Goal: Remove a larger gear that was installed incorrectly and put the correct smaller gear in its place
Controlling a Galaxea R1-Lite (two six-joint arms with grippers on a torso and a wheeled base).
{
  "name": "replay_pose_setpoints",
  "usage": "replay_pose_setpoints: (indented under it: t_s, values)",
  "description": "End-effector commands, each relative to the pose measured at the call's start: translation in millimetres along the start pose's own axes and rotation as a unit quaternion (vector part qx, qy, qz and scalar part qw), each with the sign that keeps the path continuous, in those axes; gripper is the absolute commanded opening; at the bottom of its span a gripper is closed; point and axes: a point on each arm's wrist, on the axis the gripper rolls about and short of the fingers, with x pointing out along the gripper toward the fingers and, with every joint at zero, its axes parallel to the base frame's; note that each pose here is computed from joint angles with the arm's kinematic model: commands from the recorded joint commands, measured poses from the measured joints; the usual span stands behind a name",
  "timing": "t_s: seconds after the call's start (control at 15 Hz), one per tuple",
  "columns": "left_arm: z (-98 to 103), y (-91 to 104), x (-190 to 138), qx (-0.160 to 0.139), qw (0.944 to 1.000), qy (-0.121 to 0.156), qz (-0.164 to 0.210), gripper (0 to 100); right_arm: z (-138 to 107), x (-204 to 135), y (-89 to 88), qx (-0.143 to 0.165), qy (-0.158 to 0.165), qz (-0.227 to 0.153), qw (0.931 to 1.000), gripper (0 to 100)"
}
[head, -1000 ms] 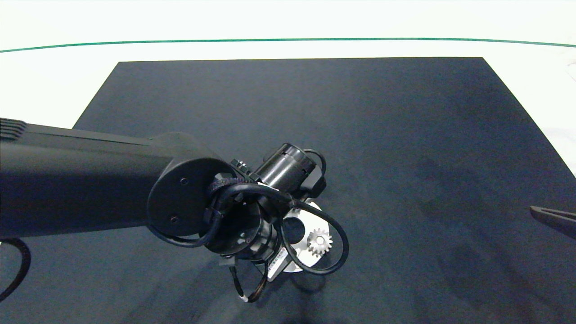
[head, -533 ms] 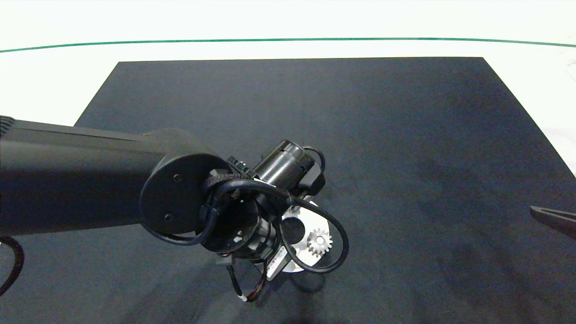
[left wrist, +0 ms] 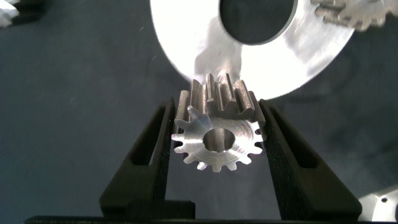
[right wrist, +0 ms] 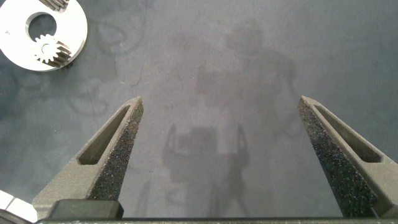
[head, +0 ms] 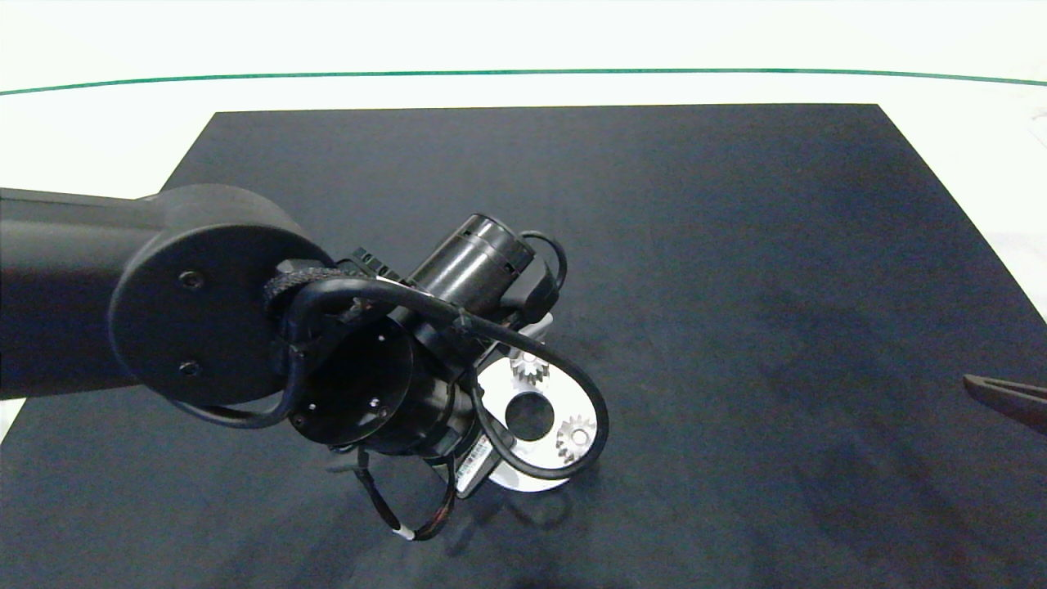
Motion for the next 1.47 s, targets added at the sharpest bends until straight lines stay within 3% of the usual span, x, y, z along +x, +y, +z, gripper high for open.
replay_pose_setpoints:
  t_s: [0.07,0.47,0.73,1.2,1.27,1.47]
  values:
    - [-11,16.3,-20,-0.015,0.9999,-0.001,0.009,34,0,-1,0.2,-0.001,0.0,0.001,1.0,100]
    - [-41,40.3,-1,-0.054,0.9961,0.06,0.035,34,-1,-1,0.3,-0.001,0.0,0.001,1.0,100]
    - [-46,50.7,17,-0.078,0.9939,0.059,0.049,34,0,0,0.2,-0.001,0.0,0.001,1.0,100]
    - [-50,53.8,25,-0.079,0.9933,0.066,0.054,34,-1,0,0.2,-0.001,0.001,0.001,1.0,100]
    - [-50,53.8,25,-0.079,0.9933,0.066,0.054,100,0,0,0.2,-0.001,0.0,0.001,1.0,100]
    - [-50,53.2,25,-0.077,0.9934,0.067,0.053,100,0,0,0.2,-0.001,0.0,0.001,1.0,100]
